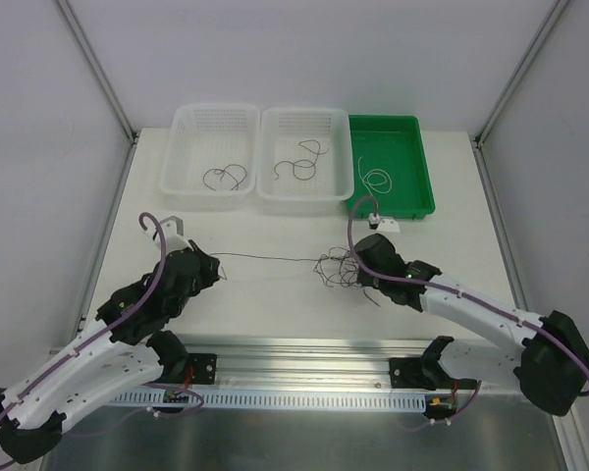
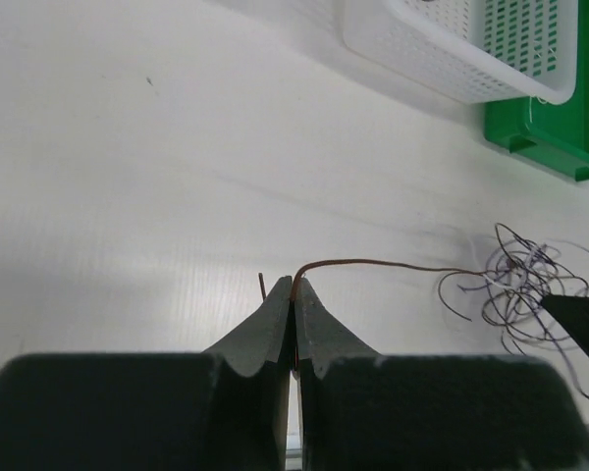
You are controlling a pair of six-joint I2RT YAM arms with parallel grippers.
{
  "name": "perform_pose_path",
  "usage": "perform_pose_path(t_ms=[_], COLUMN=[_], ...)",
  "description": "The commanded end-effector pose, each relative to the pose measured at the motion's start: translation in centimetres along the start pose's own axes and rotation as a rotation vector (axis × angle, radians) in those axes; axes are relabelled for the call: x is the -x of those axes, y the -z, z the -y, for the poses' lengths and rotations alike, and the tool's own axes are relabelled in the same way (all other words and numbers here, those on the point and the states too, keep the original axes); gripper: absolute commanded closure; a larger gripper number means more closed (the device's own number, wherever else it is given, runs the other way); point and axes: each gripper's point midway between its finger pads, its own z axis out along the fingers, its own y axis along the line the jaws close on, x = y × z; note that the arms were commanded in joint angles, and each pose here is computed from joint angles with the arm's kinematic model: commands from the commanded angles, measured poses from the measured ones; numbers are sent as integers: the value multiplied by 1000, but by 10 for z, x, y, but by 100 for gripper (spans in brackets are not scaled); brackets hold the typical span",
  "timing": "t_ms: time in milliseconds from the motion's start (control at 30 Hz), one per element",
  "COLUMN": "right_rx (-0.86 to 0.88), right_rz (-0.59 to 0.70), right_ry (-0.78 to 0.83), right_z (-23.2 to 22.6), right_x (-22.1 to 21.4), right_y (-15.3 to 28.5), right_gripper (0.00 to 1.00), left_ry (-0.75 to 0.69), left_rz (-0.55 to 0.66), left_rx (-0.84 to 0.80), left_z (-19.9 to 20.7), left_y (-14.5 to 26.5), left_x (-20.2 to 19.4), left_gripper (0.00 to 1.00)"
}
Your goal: Untangle the cables
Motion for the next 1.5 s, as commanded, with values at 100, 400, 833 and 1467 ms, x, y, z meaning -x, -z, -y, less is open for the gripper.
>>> perform_pose_path(t_ms=[100, 400, 833, 1467], right_rx=[-143, -128, -174, -92], right_rz=[49, 225, 488, 119], right_ry=[-98, -126, -156, -122], right_z=[66, 99, 132, 88], right_x=[3, 42, 110, 15], right_y=[38, 106, 203, 84], right_gripper=[99, 94, 88, 85], left_ry=[-110, -115, 24, 146], left_rz=[67, -77, -185, -61], left_rx=[210, 399, 503, 286], left_z=[-44, -86, -128, -111], left_y=[11, -30, -81, -66], left_x=[30, -22, -53, -21], left_gripper=[100, 100, 100, 92])
